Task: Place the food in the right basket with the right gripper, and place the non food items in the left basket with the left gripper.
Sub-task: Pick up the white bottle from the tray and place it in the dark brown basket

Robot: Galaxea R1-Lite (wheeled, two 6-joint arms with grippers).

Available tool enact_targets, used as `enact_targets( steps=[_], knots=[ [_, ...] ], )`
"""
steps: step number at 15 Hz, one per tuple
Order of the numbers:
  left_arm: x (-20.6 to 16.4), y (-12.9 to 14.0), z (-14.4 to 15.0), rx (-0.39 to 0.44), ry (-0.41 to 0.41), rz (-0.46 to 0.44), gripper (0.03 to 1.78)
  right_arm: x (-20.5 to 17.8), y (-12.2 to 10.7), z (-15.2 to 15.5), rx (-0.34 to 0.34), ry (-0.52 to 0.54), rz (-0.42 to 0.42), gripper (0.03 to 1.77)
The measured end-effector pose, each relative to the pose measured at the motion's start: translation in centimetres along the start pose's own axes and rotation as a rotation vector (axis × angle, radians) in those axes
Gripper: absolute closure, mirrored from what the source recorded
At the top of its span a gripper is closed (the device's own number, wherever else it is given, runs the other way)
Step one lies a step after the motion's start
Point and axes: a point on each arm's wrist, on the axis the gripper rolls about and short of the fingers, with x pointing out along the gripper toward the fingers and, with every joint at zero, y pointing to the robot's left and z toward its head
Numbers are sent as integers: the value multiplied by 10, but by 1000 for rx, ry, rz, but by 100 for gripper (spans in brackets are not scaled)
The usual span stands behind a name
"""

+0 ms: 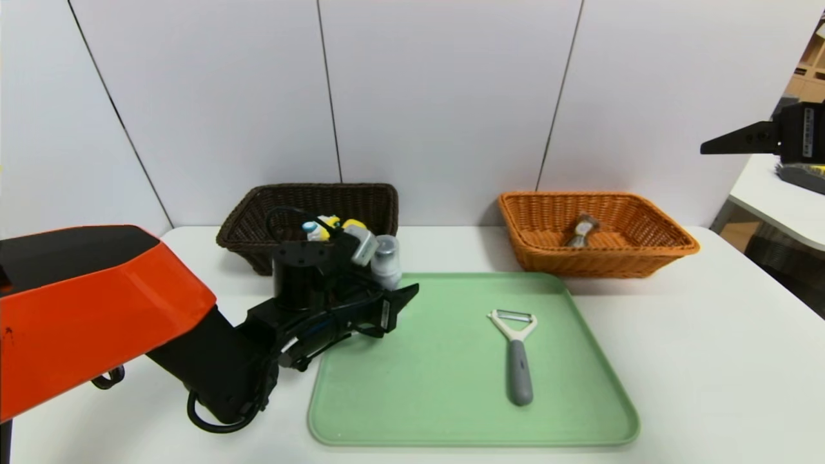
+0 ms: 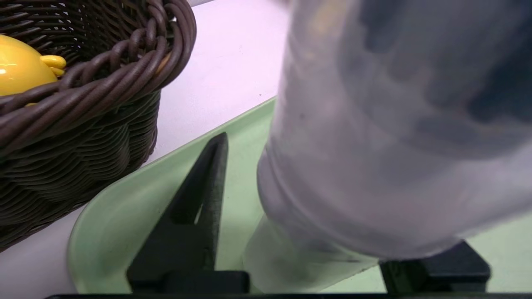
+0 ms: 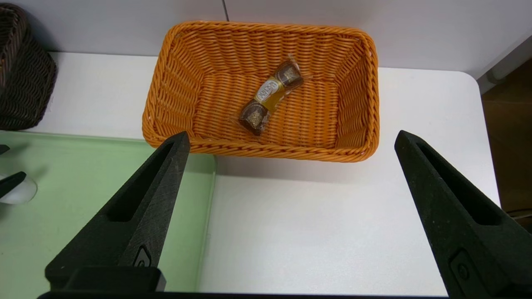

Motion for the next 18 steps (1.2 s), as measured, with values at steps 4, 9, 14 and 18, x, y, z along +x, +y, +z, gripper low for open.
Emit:
enact_targets(
  steps=[4, 9, 14, 18],
  knots=[
    [-5, -1, 7, 0, -14, 0, 119, 1, 0, 0, 0, 2, 0, 10],
    [-21, -6, 21, -24, -22, 8, 119, 2, 0, -2, 0, 11, 3, 10],
    [-63, -20, 73, -16, -70, 5, 119, 3, 0, -4, 5, 19, 4, 10],
    [-94, 6, 155, -15, -137, 126, 119, 3, 0, -6, 6, 21, 4, 10]
  ],
)
